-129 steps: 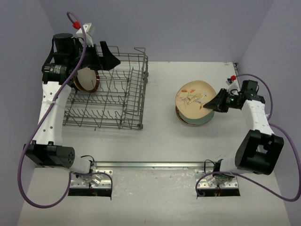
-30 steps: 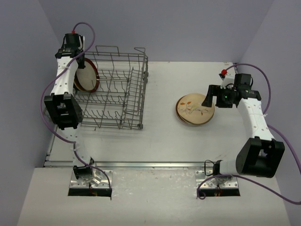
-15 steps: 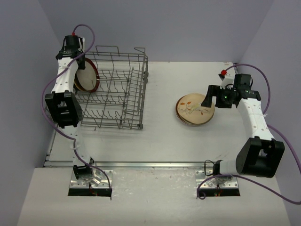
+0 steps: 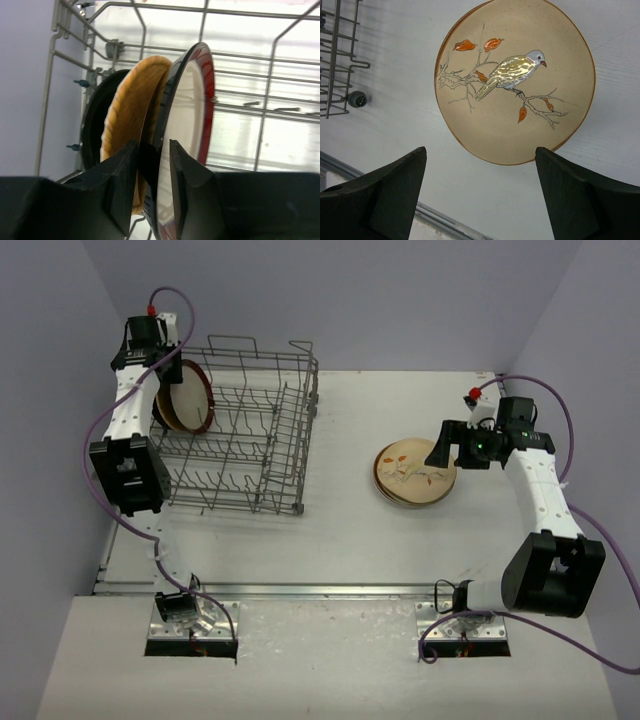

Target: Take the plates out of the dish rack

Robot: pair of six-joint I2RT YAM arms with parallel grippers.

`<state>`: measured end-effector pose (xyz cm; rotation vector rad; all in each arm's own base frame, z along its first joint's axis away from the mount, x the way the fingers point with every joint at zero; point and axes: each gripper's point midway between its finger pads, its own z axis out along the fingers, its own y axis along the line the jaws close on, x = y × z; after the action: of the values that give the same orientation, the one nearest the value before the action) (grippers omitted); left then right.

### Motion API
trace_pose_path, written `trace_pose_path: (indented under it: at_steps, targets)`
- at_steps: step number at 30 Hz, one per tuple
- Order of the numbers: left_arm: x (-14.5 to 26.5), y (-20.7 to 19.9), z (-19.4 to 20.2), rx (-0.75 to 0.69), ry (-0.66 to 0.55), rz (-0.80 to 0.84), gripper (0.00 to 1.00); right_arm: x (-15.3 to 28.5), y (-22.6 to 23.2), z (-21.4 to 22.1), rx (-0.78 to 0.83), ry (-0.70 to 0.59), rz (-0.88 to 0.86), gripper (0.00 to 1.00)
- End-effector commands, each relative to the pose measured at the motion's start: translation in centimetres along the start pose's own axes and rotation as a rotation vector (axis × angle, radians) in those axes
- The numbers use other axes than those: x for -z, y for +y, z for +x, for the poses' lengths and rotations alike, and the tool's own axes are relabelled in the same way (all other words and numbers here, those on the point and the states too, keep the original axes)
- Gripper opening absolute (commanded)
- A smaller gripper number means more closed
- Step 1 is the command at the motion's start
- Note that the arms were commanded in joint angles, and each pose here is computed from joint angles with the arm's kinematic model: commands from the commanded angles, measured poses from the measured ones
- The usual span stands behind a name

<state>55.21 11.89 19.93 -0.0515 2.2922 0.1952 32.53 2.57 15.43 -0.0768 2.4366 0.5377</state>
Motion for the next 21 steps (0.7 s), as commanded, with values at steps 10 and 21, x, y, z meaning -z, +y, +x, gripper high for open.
trace_pose_path:
  at_steps: [10, 21]
  targets:
    - [-0.9, -2.7, 3.4, -0.035, 0.075, -0.065, 0.01, 0.4, 1.0, -1.4, 0.029, -0.062, -0.040, 0.89]
    - [0.5, -0.9, 2.6, -0.160, 0.035, -0.316, 0.00, 0.5, 1.1, -1.7, 0.026, -0.066, -0.043, 0.88]
